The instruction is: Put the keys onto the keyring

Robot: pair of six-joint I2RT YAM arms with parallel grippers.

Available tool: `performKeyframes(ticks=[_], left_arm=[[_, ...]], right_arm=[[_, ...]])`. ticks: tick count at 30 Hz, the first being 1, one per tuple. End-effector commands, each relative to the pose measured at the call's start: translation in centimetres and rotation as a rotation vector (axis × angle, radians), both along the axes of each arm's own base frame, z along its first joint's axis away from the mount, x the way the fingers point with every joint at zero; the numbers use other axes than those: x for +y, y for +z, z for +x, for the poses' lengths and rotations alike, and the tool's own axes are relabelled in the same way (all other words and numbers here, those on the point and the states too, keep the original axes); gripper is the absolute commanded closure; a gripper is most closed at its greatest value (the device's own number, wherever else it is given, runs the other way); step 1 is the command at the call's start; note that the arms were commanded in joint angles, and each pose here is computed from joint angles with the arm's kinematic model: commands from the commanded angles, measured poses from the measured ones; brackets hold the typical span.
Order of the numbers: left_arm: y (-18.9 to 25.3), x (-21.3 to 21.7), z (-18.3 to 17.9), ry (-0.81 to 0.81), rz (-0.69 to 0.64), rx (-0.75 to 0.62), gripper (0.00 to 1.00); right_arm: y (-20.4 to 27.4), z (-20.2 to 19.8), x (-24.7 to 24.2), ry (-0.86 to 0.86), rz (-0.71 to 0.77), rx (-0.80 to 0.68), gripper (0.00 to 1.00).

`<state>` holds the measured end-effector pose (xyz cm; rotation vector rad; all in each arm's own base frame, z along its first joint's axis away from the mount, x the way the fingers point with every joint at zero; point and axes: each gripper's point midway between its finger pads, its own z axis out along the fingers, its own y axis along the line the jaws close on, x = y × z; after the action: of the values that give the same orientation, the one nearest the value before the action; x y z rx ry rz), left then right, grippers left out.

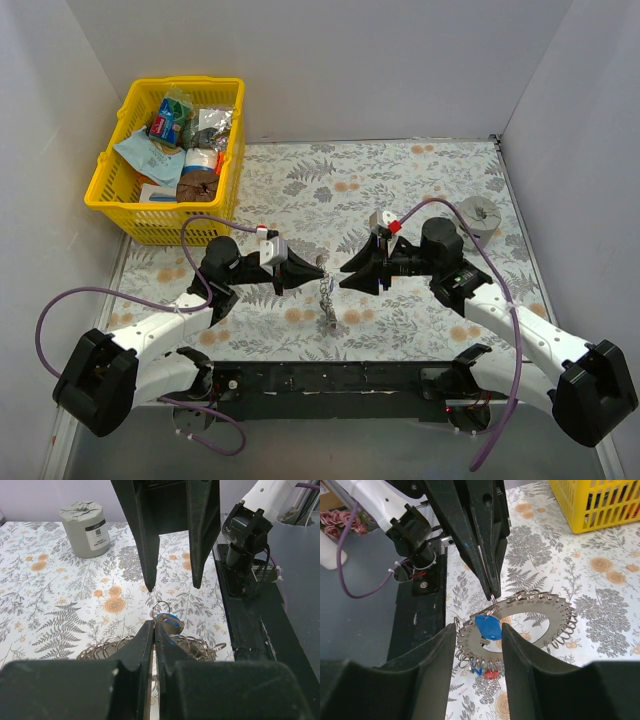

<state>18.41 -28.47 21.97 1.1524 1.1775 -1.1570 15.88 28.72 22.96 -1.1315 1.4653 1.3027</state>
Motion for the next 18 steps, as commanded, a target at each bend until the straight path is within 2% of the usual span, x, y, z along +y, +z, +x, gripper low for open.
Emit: performKeyframes(ticks=[1,18], left_arm=[[1.9,-0.2,0.0,-0.031,-0.025,-0.074,1.0],[1.5,-0.1,-0.3,-0.04,-0.007,-0.078,1.0]], right_arm=[[3.0,-0.2,0.8,0.057,0.066,-0.019,0.54],[1.2,1.5,2.3,0.003,-0.003,0.108,0.61]])
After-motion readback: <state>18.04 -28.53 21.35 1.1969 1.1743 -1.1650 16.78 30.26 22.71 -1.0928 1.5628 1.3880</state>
